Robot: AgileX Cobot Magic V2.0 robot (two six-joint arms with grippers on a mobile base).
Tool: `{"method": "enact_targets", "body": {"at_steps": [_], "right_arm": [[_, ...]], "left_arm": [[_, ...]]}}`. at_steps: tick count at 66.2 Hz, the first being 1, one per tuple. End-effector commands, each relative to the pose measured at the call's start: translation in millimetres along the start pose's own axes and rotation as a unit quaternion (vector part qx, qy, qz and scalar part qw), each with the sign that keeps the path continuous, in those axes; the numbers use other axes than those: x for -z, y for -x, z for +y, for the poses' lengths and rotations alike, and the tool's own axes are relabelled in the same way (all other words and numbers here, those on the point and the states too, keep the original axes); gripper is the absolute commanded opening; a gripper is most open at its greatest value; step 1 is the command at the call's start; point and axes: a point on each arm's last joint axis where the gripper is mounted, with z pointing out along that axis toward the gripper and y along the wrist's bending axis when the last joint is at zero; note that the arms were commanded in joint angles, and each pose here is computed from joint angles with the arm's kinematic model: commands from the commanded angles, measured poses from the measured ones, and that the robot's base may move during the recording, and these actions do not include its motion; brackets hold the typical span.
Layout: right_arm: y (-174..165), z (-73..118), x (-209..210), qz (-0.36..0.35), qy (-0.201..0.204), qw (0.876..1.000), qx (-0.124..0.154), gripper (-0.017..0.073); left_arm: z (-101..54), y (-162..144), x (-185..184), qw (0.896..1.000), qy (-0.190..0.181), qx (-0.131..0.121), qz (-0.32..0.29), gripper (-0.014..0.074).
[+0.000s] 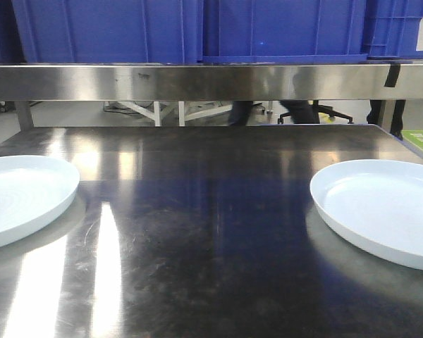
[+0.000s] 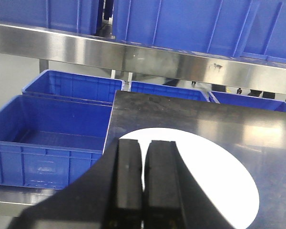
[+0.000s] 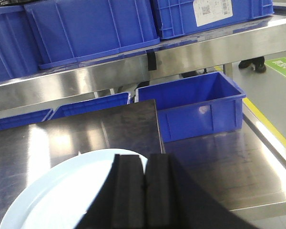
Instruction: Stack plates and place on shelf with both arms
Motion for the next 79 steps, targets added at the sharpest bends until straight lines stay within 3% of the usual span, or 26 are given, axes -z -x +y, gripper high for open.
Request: {"method": "enact_targets", "body": {"at_steps": [1, 51, 58, 66, 79], "right_arm": [[8, 2.6, 2, -0.052, 0.015, 0.999, 0.007, 0.0055], [8, 2.6, 2, -0.052, 0.015, 0.999, 0.007, 0.0055], [8, 2.6, 2, -0.052, 0.015, 0.999, 0.007, 0.0055], [8, 2.6, 2, -0.052, 0.015, 0.999, 0.007, 0.0055], [8, 2.6, 2, -0.052, 0.015, 0.999, 0.007, 0.0055]], "left_arm": [[-1.4, 8, 2, 0.999, -0.01, 0.006, -0.051, 0.0097], [-2.0, 13, 3, 0.998, -0.01, 0.001, -0.059, 0.0097], [-4.9, 37, 5, 0.998, -0.009, 0.001, -0.056, 0.0097], [-10.7, 90, 6, 1.0, 0.003, -0.002, -0.004, 0.0097], [-16.2, 173, -37, 0.993, 0.042, -0.047, 0.096, 0.0097]]}}
